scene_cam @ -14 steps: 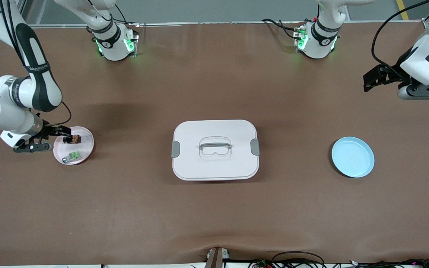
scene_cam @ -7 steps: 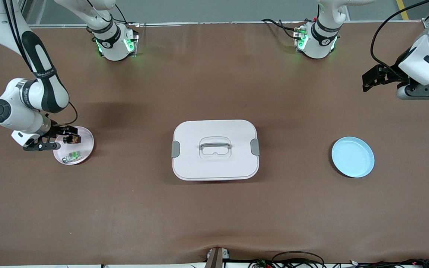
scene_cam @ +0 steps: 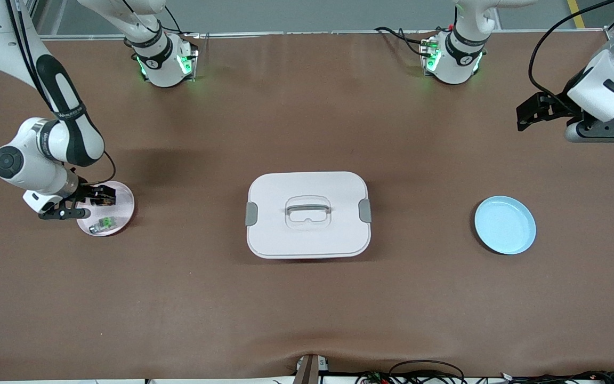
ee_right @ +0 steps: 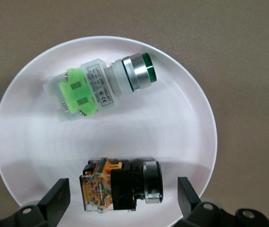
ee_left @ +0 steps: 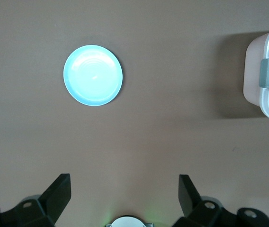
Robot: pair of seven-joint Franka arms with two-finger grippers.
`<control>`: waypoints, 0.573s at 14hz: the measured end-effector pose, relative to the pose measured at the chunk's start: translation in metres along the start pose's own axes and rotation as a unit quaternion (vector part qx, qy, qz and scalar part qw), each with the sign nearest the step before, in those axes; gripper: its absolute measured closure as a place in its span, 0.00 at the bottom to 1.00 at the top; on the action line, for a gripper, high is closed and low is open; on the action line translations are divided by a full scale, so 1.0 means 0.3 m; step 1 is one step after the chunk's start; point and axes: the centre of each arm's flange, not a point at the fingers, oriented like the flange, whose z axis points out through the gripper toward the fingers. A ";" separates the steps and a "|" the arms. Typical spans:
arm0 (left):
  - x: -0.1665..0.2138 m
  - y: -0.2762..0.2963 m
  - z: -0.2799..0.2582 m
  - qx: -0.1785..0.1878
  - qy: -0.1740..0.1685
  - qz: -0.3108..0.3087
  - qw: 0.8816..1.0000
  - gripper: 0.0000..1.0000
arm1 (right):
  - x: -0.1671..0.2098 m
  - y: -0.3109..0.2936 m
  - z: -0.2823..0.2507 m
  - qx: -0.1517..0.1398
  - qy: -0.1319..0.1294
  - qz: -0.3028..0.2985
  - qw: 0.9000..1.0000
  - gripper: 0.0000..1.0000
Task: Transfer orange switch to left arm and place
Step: 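Close the right gripper on the orange-and-black switch and lift it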
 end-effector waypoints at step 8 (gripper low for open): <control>-0.003 0.025 -0.002 0.001 0.001 0.007 1.000 0.00 | -0.005 -0.008 0.056 0.003 -0.013 -0.002 1.000 0.00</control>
